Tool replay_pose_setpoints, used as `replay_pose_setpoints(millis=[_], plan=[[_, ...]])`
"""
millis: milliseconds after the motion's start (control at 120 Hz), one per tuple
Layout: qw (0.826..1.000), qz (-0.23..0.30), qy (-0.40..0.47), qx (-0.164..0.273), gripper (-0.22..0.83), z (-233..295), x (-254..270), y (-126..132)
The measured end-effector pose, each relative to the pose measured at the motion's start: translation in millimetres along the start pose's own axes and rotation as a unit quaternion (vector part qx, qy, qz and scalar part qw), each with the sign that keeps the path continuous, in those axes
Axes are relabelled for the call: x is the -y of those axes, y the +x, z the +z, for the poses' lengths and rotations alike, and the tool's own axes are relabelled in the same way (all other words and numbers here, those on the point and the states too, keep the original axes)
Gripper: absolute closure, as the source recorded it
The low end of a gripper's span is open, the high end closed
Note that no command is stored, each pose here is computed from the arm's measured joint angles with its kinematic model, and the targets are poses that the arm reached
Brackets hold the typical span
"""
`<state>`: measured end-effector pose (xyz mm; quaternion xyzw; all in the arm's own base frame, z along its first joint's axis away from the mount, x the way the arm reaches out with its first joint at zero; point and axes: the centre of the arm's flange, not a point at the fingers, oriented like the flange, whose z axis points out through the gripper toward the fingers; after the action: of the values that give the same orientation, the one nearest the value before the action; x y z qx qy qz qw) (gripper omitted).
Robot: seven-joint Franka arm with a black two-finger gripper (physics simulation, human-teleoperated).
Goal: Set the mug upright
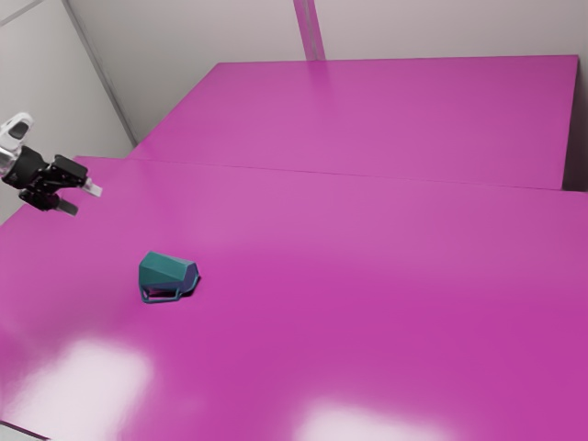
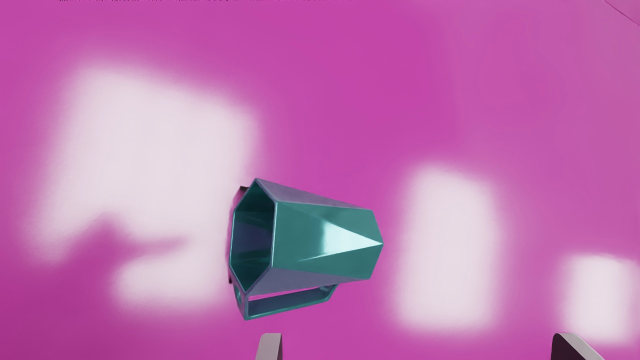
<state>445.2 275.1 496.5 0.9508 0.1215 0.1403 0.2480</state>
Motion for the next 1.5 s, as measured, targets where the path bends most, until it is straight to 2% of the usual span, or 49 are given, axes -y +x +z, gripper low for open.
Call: replay_pose_setpoints(millis=[342,583,800,1275,1500], plan=[[0.995,0.024,-0.083,-0.046,0.02,34.8,52.3,-22.0],[0.99,0.018,-0.122,-0.065,0.02,58.5,82.2,-39.4],[0.988,0.003,-0.141,-0.056,0.02,78.3,105.3,-47.5],[0.987,-0.005,-0.161,-0.026,0.02,129.3,125.0,-47.3],[0.985,-0.001,-0.168,-0.024,0.02,143.8,126.1,-36.9]])
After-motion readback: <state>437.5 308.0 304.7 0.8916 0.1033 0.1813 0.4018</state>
